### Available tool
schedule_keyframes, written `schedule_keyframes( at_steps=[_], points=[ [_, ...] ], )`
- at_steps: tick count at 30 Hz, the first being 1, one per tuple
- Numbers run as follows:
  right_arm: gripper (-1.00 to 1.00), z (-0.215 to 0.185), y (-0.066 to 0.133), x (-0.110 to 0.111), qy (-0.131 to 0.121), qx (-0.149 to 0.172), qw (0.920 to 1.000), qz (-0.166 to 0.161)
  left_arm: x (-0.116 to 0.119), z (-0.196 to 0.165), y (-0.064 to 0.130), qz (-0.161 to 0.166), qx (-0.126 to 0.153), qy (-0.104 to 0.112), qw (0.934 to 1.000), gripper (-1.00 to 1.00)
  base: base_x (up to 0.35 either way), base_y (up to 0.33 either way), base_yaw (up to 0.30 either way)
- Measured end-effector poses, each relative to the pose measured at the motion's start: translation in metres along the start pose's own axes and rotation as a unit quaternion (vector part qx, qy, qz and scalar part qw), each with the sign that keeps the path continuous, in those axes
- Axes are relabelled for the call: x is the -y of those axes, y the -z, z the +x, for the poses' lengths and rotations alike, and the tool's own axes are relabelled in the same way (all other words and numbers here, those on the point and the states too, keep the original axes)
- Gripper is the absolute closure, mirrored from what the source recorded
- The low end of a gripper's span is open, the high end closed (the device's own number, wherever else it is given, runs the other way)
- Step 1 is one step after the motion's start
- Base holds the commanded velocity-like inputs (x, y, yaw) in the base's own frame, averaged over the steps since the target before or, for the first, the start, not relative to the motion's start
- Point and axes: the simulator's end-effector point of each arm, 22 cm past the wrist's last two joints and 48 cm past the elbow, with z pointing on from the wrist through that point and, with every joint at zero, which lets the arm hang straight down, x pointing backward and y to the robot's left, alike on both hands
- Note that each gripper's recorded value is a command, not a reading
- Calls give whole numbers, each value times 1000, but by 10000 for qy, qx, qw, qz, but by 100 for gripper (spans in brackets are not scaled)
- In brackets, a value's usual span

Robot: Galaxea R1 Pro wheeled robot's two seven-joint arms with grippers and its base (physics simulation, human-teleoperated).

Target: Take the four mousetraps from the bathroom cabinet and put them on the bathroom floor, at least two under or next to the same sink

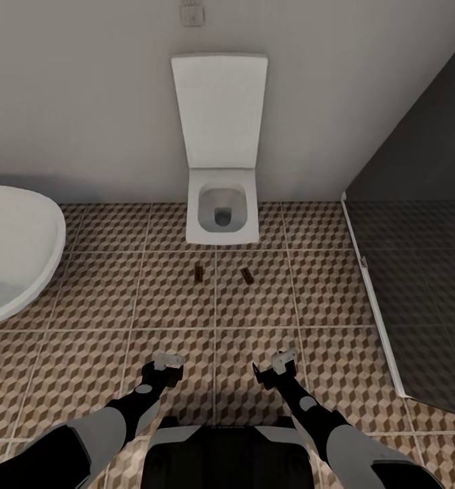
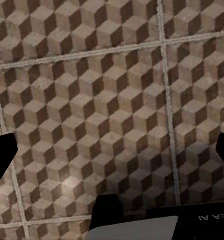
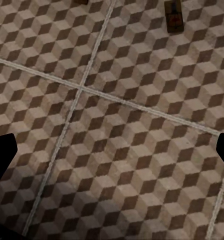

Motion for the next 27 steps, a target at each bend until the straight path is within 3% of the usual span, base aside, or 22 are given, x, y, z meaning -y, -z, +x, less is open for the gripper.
schedule_keyframes(
  at_steps=[21, 27],
  points=[
    [-100, 12, 24, -10, -34, -59, 10000, -21, 0, 6, 18, -6, -23, -2, 10000, -100, 0, 0, 0],
    [-100, 20, 33, 0, 12, -43, 10000, 43, -3, 17, 23, -34, -101, -19, 9999, -100, 0, 0, 0]
  ],
)
